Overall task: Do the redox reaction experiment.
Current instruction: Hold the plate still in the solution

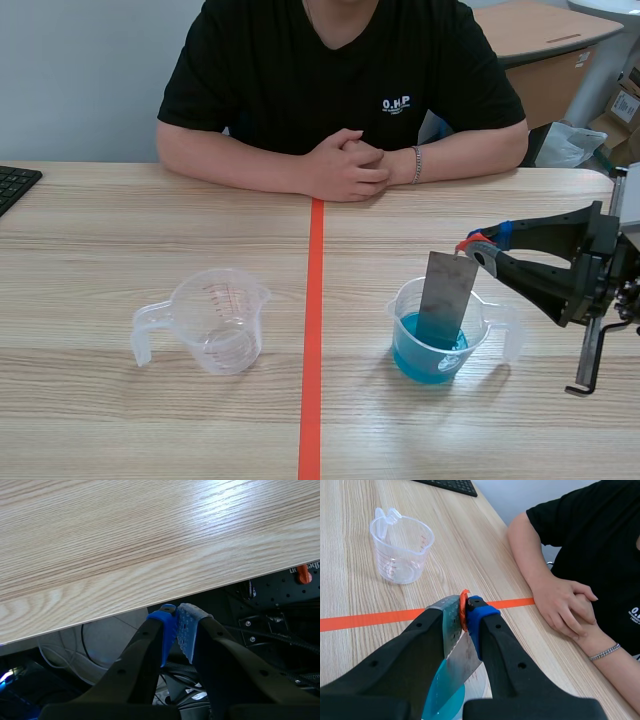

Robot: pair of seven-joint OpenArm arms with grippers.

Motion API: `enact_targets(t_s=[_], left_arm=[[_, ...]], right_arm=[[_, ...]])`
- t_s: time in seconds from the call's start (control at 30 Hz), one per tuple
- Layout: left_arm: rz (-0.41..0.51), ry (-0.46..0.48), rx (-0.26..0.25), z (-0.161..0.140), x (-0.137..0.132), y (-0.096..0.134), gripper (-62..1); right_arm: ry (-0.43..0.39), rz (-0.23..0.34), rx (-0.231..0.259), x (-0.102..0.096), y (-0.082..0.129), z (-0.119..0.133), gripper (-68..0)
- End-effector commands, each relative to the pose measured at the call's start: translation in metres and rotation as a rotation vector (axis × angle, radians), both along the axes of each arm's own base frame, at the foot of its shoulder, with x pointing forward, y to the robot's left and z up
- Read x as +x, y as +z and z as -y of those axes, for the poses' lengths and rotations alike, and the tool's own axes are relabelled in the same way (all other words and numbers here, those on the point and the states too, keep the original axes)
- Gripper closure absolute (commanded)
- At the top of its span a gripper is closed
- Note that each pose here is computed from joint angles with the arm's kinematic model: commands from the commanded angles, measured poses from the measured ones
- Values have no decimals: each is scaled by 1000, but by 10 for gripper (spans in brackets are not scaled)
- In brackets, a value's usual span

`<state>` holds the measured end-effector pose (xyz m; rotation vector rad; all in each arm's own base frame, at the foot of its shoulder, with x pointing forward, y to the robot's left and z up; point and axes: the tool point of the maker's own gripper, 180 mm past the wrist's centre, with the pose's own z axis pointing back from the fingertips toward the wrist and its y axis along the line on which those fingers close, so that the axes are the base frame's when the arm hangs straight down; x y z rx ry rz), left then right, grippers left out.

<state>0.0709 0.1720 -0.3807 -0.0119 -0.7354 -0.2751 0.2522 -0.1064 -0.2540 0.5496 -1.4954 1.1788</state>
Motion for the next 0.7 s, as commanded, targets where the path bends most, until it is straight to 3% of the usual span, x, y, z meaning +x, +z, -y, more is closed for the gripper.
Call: enact_targets(t_s=[0.0,0.67], left_arm=[[12,3,-5,1,1,3,-41],[12,3,-5,1,1,3,-41]], right_arm=[[10,11,-14,1,3,0,-15],[12,9,-19,1,3,2,-15]])
